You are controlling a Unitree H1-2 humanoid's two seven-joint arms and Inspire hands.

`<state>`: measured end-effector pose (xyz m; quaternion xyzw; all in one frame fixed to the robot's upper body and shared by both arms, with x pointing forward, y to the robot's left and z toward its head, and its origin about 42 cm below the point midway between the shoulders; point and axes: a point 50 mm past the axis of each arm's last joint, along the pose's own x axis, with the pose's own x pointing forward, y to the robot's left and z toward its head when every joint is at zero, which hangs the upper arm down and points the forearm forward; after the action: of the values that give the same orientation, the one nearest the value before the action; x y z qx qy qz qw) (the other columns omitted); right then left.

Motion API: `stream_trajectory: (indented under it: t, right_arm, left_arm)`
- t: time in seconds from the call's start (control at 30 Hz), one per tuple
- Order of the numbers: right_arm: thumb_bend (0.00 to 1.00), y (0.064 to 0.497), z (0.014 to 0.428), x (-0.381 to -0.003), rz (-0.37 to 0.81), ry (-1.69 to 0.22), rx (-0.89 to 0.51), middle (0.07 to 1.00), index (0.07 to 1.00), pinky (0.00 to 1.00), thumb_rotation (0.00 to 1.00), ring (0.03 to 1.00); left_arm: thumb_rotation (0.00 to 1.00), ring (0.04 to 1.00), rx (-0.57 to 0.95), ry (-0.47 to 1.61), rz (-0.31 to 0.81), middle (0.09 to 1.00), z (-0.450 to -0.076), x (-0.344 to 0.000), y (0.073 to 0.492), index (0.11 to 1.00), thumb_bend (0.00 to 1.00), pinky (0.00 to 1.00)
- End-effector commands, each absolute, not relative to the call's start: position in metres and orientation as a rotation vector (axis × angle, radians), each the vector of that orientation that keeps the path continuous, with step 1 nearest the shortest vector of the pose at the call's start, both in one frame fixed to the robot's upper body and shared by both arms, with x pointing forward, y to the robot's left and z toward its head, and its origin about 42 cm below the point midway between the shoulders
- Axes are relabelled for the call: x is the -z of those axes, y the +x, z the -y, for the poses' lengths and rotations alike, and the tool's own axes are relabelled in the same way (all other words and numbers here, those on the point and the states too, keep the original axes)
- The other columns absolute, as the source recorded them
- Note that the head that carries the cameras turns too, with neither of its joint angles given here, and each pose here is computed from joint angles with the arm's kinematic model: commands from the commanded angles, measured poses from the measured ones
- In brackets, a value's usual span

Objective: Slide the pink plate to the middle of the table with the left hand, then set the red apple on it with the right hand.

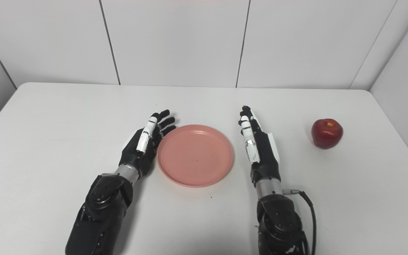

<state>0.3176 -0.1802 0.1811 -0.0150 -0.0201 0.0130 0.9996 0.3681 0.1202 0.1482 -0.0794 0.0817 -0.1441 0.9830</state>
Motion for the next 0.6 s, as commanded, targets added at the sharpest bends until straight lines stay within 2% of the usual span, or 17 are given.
stream_trajectory:
  t: [0.0, 0.37, 0.57]
  right_arm:
    - [0.26, 0.326, 0.179, -0.202, 0.127, -0.035, -0.023, 0.935, 0.935, 0.94, 1.00, 0.923]
    - [0.33, 0.330, 0.193, -0.225, 0.184, -0.116, 0.019, 0.893, 0.895, 0.89, 1.00, 0.884]
    - [0.37, 0.330, 0.205, -0.241, 0.205, -0.135, 0.051, 0.894, 0.895, 0.92, 1.00, 0.880]
  left_arm:
    - [1.00, 0.894, 0.305, -0.167, -0.123, 0.902, -0.119, -0.156, 0.370, 0.891, 0.38, 0.89]
    - [1.00, 0.886, 0.271, -0.189, -0.129, 0.894, -0.129, -0.147, 0.372, 0.877, 0.38, 0.87]
    - [1.00, 0.877, 0.261, -0.198, -0.132, 0.886, -0.133, -0.145, 0.371, 0.872, 0.39, 0.86]
